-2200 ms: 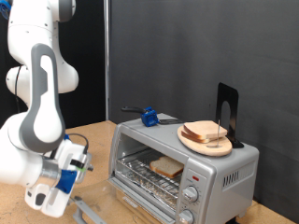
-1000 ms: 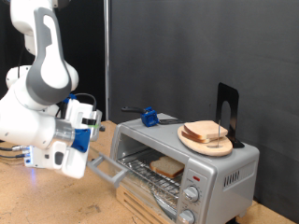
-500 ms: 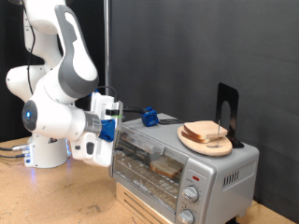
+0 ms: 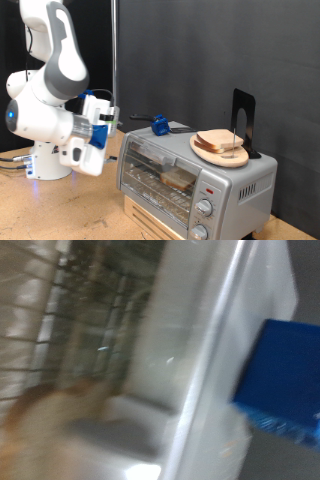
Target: Make a piece of toast with the oven
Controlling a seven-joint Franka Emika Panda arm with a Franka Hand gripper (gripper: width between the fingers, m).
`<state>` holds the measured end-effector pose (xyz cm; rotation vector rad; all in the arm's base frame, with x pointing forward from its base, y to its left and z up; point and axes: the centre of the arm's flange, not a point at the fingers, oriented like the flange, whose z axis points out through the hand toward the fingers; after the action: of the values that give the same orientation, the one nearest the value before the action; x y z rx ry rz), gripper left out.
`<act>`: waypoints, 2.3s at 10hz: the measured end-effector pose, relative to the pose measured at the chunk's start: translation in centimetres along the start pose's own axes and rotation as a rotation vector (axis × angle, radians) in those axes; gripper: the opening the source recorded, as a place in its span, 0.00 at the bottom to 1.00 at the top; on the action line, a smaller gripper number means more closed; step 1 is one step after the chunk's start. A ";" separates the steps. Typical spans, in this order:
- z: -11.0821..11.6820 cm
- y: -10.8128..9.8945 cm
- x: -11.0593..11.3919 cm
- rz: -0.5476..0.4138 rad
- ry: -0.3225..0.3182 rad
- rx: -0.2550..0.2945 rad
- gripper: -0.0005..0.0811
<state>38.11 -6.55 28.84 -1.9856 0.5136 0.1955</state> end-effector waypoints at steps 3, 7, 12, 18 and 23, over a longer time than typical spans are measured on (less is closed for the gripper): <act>-0.2 -0.1 -1.2 0.004 -0.063 0.037 1.00; -3.4 -0.3 1.5 0.053 -0.188 0.138 1.00; -3.9 -1.6 9.2 0.069 -0.011 0.154 1.00; -4.0 -2.6 13.0 0.199 -0.098 0.278 1.00; -2.7 -3.1 20.5 0.266 -0.066 0.298 1.00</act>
<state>57.63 -13.26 25.36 -1.6133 0.7198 0.3290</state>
